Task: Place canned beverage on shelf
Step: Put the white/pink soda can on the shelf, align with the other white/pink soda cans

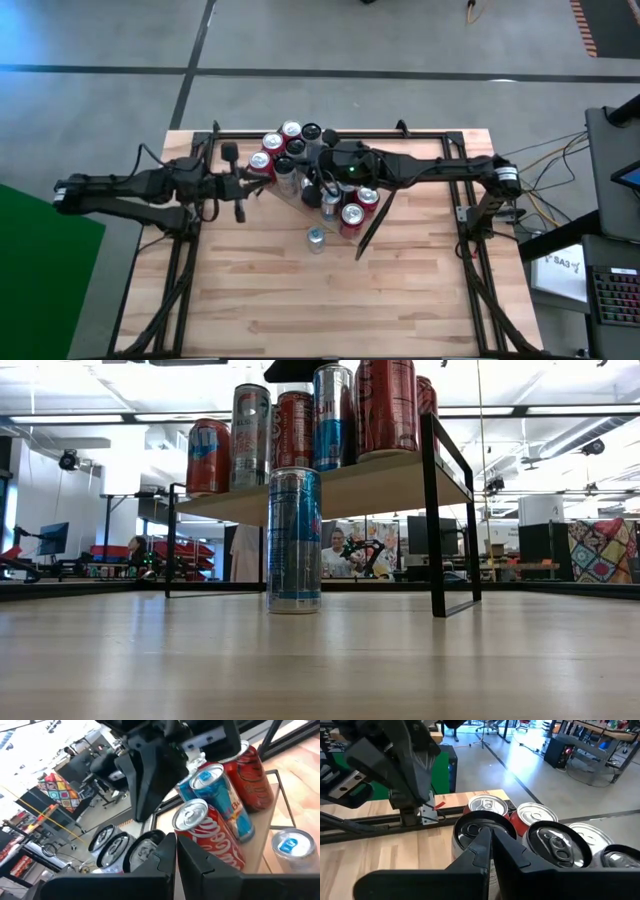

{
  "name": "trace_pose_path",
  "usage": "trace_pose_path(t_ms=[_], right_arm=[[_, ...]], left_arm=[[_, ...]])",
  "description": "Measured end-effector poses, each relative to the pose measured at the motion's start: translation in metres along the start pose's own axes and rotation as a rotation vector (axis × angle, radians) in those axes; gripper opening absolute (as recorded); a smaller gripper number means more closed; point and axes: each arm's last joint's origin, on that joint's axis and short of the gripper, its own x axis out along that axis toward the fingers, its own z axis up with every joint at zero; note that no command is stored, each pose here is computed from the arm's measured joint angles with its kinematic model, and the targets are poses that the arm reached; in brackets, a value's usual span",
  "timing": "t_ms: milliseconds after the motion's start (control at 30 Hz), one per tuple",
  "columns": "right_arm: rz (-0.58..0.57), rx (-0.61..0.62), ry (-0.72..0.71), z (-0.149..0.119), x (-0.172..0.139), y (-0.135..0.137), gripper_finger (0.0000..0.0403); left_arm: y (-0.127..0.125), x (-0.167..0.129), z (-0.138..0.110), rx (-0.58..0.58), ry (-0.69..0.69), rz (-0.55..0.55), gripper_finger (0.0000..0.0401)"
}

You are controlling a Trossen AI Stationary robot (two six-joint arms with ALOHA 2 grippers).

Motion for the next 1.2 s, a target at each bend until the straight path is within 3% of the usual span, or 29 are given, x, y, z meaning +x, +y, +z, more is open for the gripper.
trace_pose_path(t_ms=[467,1200], right_arm=[[0.005,-0.017,0.031,-0.006,0.003,0.003,0.0009],[0.020,-0.032,0.035,-0.007,0.004,0.010,0.0009]], left_arm=[[0.004,0.018,-0.006,-0.011,0.043,0.043,0.0000],[0.008,0.019,-0.009,-0.033,0.077,0.086,0.0000]])
